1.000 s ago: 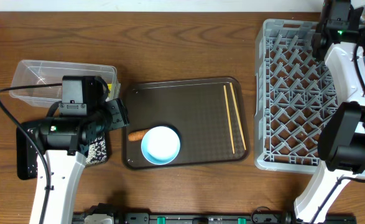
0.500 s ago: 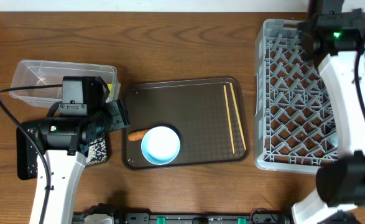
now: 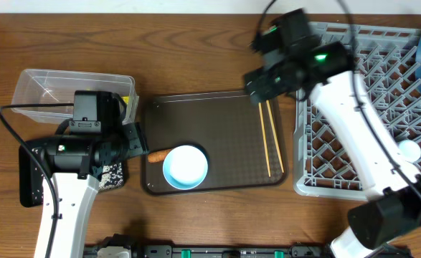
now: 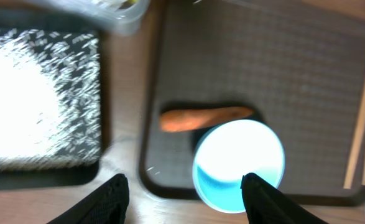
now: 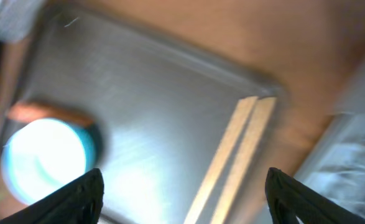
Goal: Sort waste into correct bins and load items into the dishwasher rack
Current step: 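Reach the right gripper to the light-blue bowl and grasp it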
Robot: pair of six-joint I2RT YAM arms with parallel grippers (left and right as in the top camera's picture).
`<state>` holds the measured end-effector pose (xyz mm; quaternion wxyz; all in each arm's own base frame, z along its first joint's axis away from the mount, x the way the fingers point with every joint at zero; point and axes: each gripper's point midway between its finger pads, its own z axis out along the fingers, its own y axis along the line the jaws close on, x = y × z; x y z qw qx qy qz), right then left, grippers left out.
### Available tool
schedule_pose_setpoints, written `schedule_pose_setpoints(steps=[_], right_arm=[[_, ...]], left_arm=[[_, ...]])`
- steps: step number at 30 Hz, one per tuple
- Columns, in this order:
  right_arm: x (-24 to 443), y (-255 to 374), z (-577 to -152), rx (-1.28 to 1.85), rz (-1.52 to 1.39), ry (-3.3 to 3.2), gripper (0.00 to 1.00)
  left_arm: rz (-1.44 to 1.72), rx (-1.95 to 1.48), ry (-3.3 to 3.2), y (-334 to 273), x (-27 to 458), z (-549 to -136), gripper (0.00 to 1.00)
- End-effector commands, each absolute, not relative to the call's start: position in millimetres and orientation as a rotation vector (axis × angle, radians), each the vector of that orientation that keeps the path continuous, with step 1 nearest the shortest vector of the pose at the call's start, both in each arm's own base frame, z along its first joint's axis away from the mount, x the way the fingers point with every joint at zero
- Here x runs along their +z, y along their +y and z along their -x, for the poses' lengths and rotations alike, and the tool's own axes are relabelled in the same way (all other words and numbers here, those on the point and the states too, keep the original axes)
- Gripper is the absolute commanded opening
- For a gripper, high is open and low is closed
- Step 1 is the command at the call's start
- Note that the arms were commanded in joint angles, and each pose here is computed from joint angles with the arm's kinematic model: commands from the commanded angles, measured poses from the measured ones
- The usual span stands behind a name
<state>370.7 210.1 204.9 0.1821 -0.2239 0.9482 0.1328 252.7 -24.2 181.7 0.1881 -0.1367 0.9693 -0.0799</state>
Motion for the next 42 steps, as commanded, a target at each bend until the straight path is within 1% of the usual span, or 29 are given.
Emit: schedule_pose_setpoints(steps=[1, 4, 9, 11, 14, 18, 20, 23, 25, 26, 28, 33, 35, 39, 42], right_arm=[[176, 254, -331, 0.546, 0.722, 2.809, 0.78], [154, 273, -308, 0.534, 0.8, 2.893, 0.76], [117, 303, -284, 0.505, 0.911, 2.974, 0.74], [105, 309, -277, 0.49, 0.947, 3.0, 0.72], [82, 315, -269, 0.437, 0.996, 3.044, 0.66], [58, 318, -262, 0.393, 1.031, 3.092, 0.64], [48, 319, -259, 0.377, 1.046, 3.114, 0.59], [37, 320, -255, 0.359, 1.063, 3.137, 0.44], [32, 321, -255, 0.355, 1.066, 3.139, 0.38], [31, 322, -256, 0.352, 1.065, 3.135, 0.32], [28, 320, -262, 0.306, 1.026, 3.13, 0.25], [27, 323, -267, 0.304, 1.016, 3.106, 0.23], [27, 324, -266, 0.303, 1.019, 3.105, 0.2], [27, 327, -262, 0.3, 1.017, 3.109, 0.19], [27, 330, -259, 0.297, 1.036, 3.103, 0.11]], left_arm=[[0.455, -0.017, 2.743, 3, 177, -245, 0.61], [0.657, 0.134, 2.745, 28, 174, -228, 0.65], [0.833, 0.167, 2.742, 54, 171, -214, 0.66], [0.887, 0.156, 2.74, 59, 170, -210, 0.66], [0.942, 0.125, 2.73, 63, 170, -208, 0.66], [0.952, 0.119, 2.728, 64, 170, -208, 0.66], [0.952, 0.119, 2.728, 64, 170, -208, 0.66], [0.951, 0.12, 2.728, 64, 170, -208, 0.66], [0.952, 0.12, 2.728, 64, 170, -208, 0.66], [0.951, 0.119, 2.728, 64, 170, -208, 0.66], [0.952, 0.119, 2.728, 64, 170, -208, 0.66], [0.952, 0.119, 2.728, 64, 170, -208, 0.66], [0.952, 0.119, 2.728, 64, 170, -208, 0.66], [0.951, 0.119, 2.728, 64, 170, -208, 0.66], [0.951, 0.119, 2.728, 64, 170, -208, 0.66]])
